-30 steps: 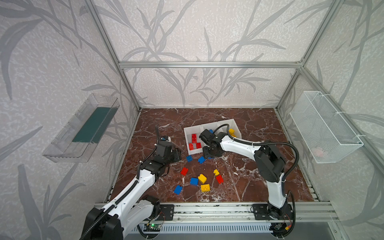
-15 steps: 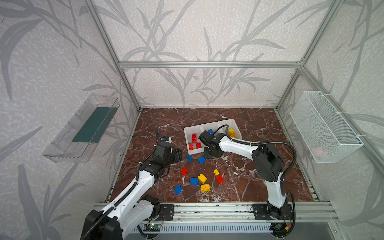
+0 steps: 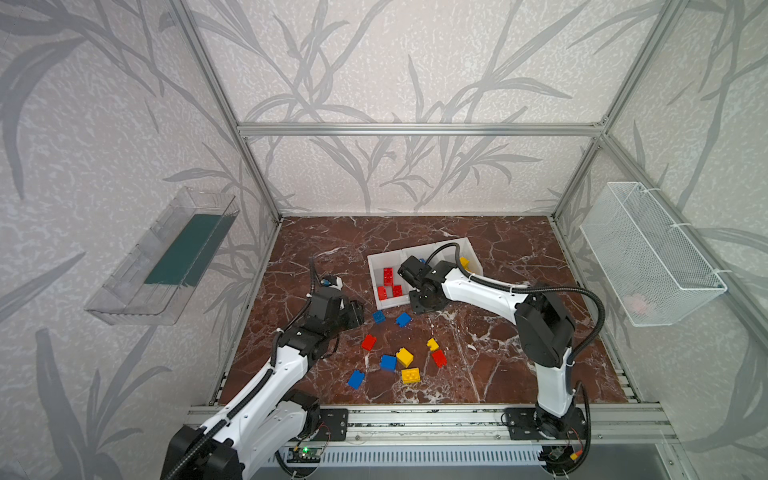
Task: Sort the legos into containers by color
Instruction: 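Grasp a blue brick with the right gripper and drop it in the middle compartment, then grasp the blue square brick with the left gripper while the right gripper withdraws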
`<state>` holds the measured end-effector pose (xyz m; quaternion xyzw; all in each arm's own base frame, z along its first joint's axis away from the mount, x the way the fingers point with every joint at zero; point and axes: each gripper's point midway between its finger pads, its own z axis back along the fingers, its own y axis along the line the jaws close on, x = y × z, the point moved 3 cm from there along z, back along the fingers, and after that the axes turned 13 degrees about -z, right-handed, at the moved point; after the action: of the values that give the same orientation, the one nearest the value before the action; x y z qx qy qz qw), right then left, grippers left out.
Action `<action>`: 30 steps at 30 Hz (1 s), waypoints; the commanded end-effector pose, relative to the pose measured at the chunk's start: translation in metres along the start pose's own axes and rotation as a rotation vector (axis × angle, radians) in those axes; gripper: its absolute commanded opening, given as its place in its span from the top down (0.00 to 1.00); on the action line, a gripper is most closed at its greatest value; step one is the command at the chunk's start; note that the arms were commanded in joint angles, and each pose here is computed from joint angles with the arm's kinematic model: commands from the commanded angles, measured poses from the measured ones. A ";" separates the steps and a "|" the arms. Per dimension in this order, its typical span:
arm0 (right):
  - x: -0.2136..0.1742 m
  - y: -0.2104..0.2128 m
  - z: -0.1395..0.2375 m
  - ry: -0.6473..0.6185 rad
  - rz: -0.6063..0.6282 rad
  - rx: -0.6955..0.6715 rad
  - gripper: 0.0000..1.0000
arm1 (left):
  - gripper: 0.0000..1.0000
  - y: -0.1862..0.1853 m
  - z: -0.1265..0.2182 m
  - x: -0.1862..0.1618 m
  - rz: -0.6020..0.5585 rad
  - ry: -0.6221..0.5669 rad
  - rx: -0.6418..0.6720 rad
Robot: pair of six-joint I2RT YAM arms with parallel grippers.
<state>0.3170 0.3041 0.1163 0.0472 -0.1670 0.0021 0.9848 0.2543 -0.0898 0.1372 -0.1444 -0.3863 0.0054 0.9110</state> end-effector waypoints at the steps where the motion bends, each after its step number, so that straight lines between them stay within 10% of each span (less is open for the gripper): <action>1: 0.045 -0.006 0.039 -0.137 0.039 0.008 0.63 | 0.39 0.001 0.001 -0.003 0.015 -0.001 -0.003; 30: 0.096 -0.020 0.017 -0.083 -0.033 0.011 0.38 | 0.40 0.002 0.003 -0.010 0.038 0.017 -0.005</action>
<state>0.4044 0.2799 0.1435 0.0439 -0.1994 -0.0192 0.9787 0.2499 -0.0906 0.1415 -0.1594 -0.3915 0.0139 0.9062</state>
